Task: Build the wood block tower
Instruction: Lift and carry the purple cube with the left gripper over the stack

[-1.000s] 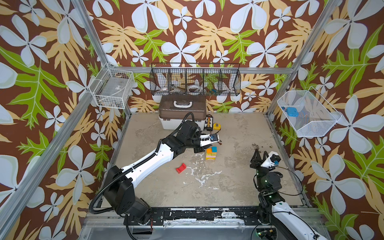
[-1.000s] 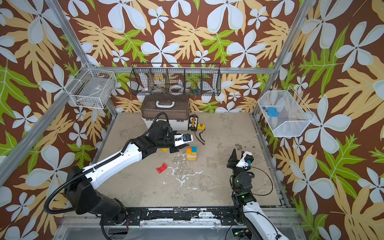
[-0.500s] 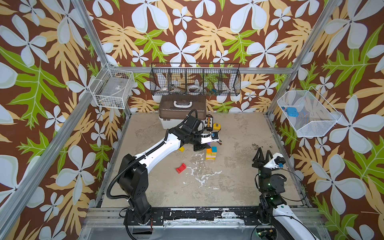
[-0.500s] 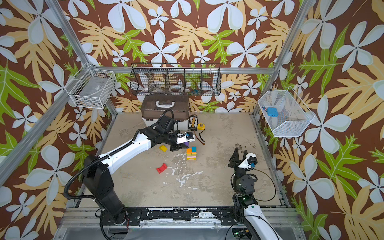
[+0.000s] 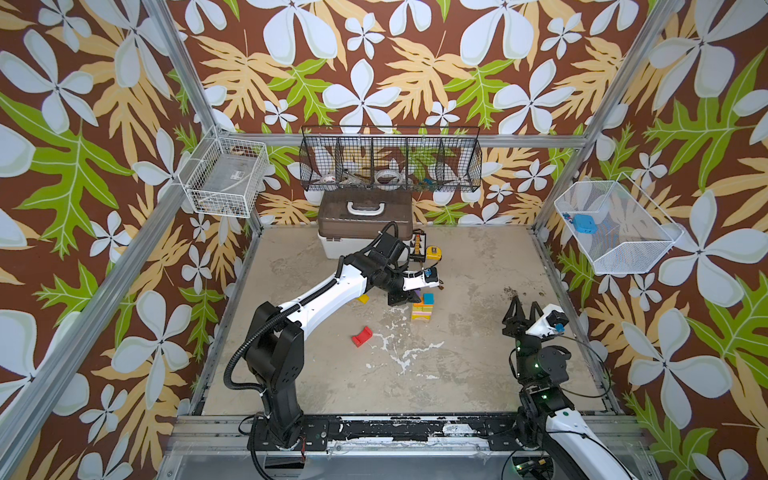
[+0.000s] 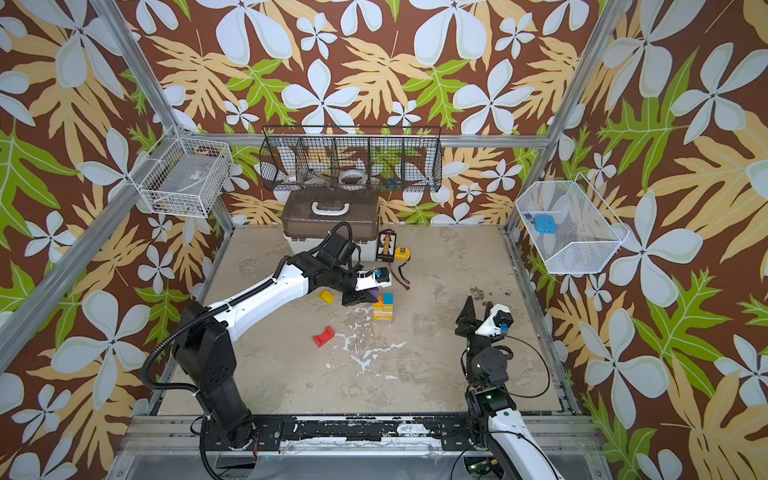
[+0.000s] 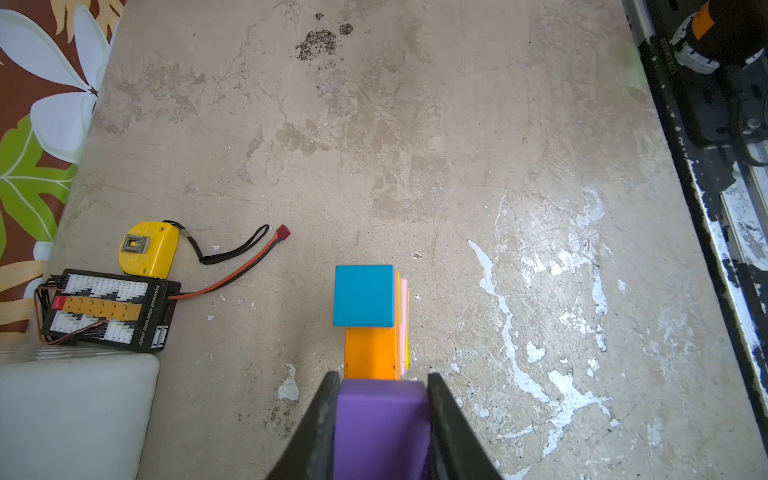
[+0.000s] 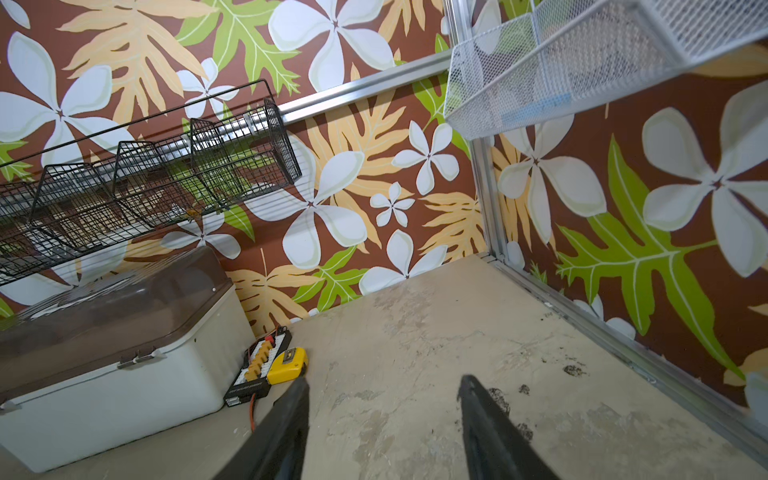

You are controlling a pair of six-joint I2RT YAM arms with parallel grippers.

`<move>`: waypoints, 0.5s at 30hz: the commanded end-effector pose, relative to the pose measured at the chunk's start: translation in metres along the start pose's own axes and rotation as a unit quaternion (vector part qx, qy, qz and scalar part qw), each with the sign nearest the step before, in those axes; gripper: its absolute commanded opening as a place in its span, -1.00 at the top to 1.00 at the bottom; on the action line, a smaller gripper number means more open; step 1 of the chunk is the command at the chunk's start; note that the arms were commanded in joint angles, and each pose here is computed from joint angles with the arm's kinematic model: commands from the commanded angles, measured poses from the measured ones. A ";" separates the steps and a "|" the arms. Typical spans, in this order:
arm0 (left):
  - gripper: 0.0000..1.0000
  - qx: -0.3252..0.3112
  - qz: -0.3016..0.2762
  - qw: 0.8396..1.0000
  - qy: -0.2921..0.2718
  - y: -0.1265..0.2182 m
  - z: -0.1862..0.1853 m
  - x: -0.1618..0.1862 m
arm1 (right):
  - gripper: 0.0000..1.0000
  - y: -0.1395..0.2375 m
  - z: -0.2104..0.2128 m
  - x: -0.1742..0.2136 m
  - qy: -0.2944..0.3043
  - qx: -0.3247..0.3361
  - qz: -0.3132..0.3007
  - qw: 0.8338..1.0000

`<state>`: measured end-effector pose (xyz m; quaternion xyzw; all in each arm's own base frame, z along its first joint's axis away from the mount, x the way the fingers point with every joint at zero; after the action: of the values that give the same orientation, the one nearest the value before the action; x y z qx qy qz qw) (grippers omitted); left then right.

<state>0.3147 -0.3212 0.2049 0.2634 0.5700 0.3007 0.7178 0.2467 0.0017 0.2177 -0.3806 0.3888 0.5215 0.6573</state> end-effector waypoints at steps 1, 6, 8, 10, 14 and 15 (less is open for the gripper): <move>1.00 0.006 -0.020 1.000 0.006 0.000 -0.003 -0.004 | -0.27 -0.003 0.043 -0.015 -0.095 -0.071 0.103 0.988; 1.00 0.008 -0.025 1.000 0.007 -0.001 -0.005 -0.004 | -0.63 0.017 0.105 -0.049 -0.218 -0.230 0.163 0.934; 1.00 0.007 -0.022 1.000 0.006 0.000 -0.005 -0.003 | -0.66 0.026 0.124 -0.053 -0.240 -0.297 0.179 0.907; 1.00 0.007 -0.022 1.000 0.005 0.000 -0.007 -0.002 | -0.66 0.028 0.131 -0.056 -0.245 -0.310 0.193 0.898; 1.00 0.003 -0.029 1.000 -0.001 0.001 -0.005 -0.005 | -0.69 0.027 0.135 -0.061 -0.242 -0.314 0.196 0.897; 1.00 0.004 -0.031 1.000 -0.003 0.001 -0.005 -0.006 | -0.72 0.026 0.136 -0.059 -0.242 -0.317 0.199 0.895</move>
<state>0.3092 -0.3214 0.2018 0.2562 0.5790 0.2892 0.7180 0.2310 0.0955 0.3236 -0.3513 0.1204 0.7887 0.4899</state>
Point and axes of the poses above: each gripper's point midway between its finger pads, its own y axis back along the fingers, its own z axis along the line the jaws close on, x = y × z, the point moved 3 cm from there along y, back along the fingers, and after that the axes turned 4 degrees about -y, right-handed, at the moved point
